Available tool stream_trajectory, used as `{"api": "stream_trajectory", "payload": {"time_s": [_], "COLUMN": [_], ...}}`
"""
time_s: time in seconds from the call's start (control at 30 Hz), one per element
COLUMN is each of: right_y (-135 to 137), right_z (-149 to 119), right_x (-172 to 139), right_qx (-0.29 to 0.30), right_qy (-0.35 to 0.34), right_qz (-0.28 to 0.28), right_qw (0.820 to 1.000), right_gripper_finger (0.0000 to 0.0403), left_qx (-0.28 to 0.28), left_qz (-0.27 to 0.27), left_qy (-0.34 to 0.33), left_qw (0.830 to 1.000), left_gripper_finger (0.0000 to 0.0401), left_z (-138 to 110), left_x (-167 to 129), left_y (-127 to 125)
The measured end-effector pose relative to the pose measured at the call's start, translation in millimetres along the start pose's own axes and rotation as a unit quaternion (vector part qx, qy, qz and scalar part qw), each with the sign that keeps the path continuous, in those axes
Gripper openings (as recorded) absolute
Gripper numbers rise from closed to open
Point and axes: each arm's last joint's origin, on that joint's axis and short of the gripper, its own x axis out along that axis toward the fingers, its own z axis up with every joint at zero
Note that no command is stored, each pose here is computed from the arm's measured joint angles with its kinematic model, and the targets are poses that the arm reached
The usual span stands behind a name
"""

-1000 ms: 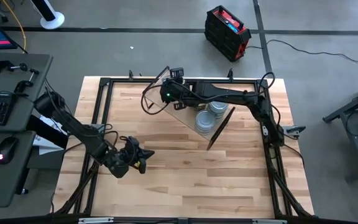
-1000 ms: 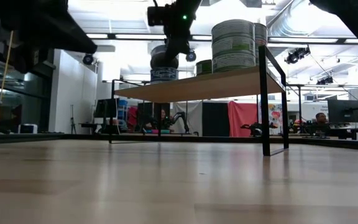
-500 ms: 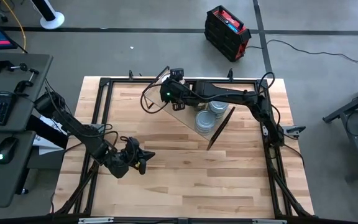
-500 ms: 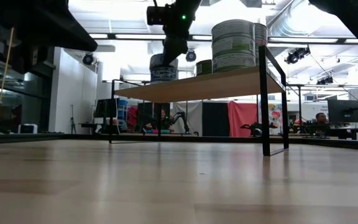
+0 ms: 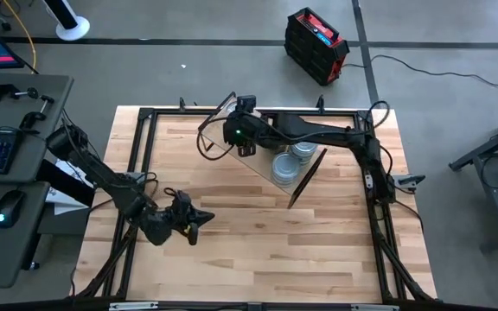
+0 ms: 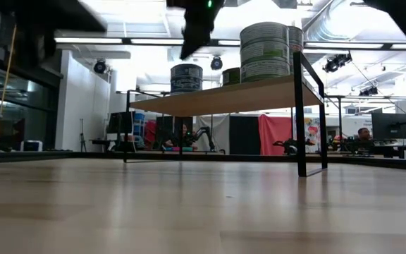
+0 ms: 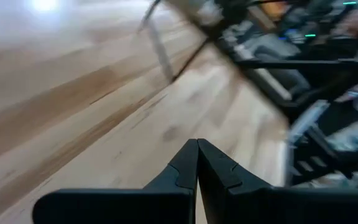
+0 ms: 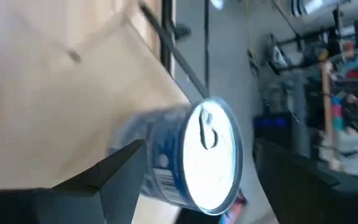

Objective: Stack canned seafood by type on shelf
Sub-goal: Return to Home Position

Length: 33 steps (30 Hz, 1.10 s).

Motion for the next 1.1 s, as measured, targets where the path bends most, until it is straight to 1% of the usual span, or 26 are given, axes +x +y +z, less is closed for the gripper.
{"api": "stream_trajectory", "payload": {"time_s": [0.07,0.13,0.17,0.23,0.27,0.33,0.43,0.47,0.5,0.57,0.63,0.7,0.77,0.87,0.97,1.03,1.1], "right_y": [-2.9,-5.2,-4.5,-2.5,0.7,10.3,33.7,43.3,54.9,77.3,100.1,118.9,132.0,143.8,148.5,148.8,148.8], "right_z": [2.7,5.0,5.4,3.7,2.1,-1.3,-5.3,-6.2,-7.9,-15.2,-27.6,-41.5,-56.0,-74.4,-87.2,-93.2,-96.6], "right_x": [-16.4,-35.6,-44.6,-64.1,-73.0,-88.6,-113.9,-122.1,-129.8,-145.7,-162.5,-179.2,-195.3,-216.1,-232.8,-240.6,-244.4], "right_qx": [0.028,0.084,0.113,0.173,0.196,0.228,0.239,0.242,0.249,0.271,0.300,0.345,0.403,0.492,0.559,0.581,0.590], "right_qy": [-0.030,-0.065,-0.078,-0.092,-0.090,-0.070,-0.036,-0.030,-0.021,0.005,0.030,0.044,0.052,0.040,0.012,0.004,0.002], "right_qz": [0.016,0.048,0.073,0.134,0.165,0.215,0.264,0.274,0.284,0.296,0.297,0.291,0.288,0.275,0.262,0.258,0.257], "right_qw": [0.999,0.993,0.988,0.971,0.962,0.947,0.934,0.930,0.926,0.916,0.906,0.891,0.867,0.825,0.786,0.772,0.766], "right_gripper_finger": [0.0279,0.0267,0.0256,0.0226,0.0203,0.0146,0.0038,0.0020,0.0017,0.0024,0.0020,0.0007,0.0005,0.0003,0.0002,0.0001,0.0000], "left_qx": [0.020,0.049,0.068,0.110,0.136,0.191,0.230,0.240,0.242,0.225,0.205,0.203,0.197,0.164,0.130,0.115,0.108], "left_qz": [-0.031,-0.060,-0.070,-0.074,-0.071,-0.081,-0.121,-0.134,-0.139,-0.138,-0.150,-0.178,-0.190,-0.193,-0.199,-0.197,-0.192], "left_qy": [-0.011,-0.035,-0.047,-0.077,-0.092,-0.095,-0.074,-0.061,-0.049,-0.021,0.006,0.018,0.014,-0.028,-0.072,-0.097,-0.114], "left_qw": [0.999,0.996,0.994,0.988,0.984,0.974,0.963,0.960,0.959,0.964,0.967,0.963,0.962,0.967,0.969,0.969,0.969], "left_gripper_finger": [0.0001,0.0001,0.0001,0.0001,0.0000,0.0000,0.0000,0.0000,0.0000,0.0000,0.0000,0.0000,0.0000,0.0000,0.0000,0.0000,0.0000], "left_z": [8.8,21.5,28.6,43.6,51.5,69.5,101.8,111.6,120.6,134.8,141.4,136.4,125.5,102.9,79.7,68.7,61.8], "left_x": [-7.2,-13.8,-16.1,-18.4,-17.8,-13.8,2.6,8.6,14.0,19.3,17.7,10.6,3.1,-7.5,-16.2,-20.6,-23.7], "left_y": [-6.3,-12.3,-14.2,-14.6,-13.6,-8.2,8.5,16.5,25.6,43.9,56.9,63.9,70.7,85.2,102.6,113.7,123.3]}}
